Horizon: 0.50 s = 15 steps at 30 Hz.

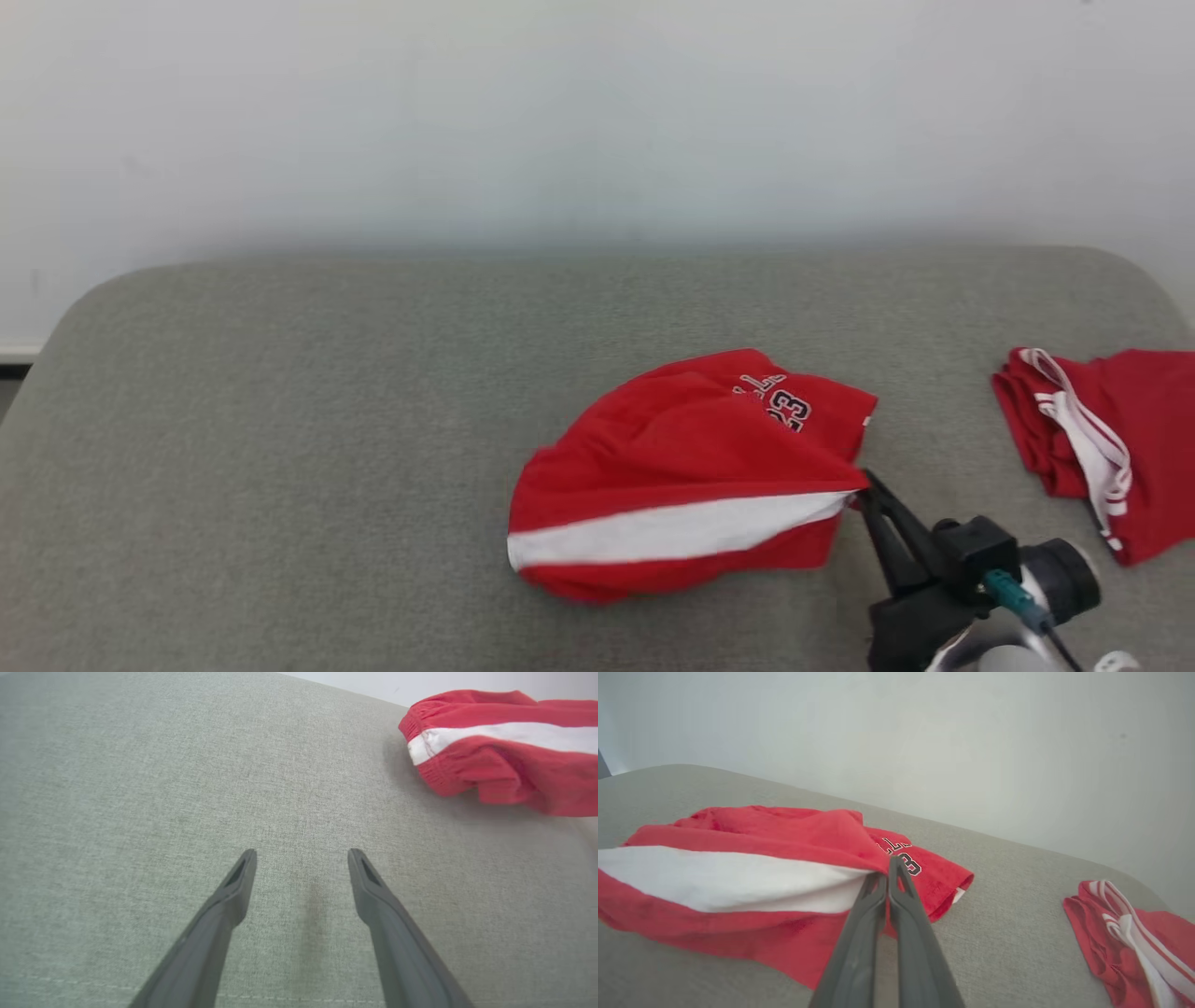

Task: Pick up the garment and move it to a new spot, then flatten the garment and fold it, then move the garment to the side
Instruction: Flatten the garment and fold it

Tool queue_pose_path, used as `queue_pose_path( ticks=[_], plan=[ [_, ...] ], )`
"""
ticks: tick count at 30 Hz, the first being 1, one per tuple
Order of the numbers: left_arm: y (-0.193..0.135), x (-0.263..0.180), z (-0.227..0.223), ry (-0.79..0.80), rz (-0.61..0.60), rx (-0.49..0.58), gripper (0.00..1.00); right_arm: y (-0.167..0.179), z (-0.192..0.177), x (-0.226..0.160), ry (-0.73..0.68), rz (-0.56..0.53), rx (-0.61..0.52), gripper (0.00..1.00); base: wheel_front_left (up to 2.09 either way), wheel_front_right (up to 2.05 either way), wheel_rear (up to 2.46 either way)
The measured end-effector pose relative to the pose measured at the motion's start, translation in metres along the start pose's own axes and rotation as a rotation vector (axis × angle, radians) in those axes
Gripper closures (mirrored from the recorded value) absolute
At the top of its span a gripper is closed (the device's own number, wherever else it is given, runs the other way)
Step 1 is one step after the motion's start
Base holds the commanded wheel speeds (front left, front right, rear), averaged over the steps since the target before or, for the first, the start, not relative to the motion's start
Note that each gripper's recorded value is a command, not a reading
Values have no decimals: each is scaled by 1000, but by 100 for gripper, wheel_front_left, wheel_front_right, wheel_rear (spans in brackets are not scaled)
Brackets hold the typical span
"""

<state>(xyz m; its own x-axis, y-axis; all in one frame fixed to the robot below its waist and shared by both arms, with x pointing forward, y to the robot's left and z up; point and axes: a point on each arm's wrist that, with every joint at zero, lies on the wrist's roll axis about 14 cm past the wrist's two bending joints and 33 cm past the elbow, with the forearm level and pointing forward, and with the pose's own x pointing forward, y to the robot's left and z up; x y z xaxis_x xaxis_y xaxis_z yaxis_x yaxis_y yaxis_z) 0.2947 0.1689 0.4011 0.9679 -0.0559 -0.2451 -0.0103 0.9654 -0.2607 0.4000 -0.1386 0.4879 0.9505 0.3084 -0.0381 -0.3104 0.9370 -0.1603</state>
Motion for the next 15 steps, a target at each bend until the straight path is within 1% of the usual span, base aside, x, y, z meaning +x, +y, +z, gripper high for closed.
queue_pose_path(
  ticks=[4, 7, 11, 12, 15],
  plan=[
    [-15, 6, 2, 0, -52, 2, 0, -30, 7, -18, 18, -54, -51, 100, 0, 0, 0],
    [-25, 9, 1, 5, -83, 9, 0, -42, 9, -27, 61, -76, -75, 100, 0, 0, 0],
    [-30, 10, -3, 18, -100, 14, 0, -43, -3, -28, 171, -76, -78, 100, 0, 0, 0],
    [-29, 9, -3, 20, -99, 16, 0, -41, -10, -27, 213, -69, -80, 100, 0, 0, 0],
    [-27, 8, -5, 23, -89, 19, 0, -30, -18, -16, 277, -34, -98, 100, 0, 0, 0]
  ],
)
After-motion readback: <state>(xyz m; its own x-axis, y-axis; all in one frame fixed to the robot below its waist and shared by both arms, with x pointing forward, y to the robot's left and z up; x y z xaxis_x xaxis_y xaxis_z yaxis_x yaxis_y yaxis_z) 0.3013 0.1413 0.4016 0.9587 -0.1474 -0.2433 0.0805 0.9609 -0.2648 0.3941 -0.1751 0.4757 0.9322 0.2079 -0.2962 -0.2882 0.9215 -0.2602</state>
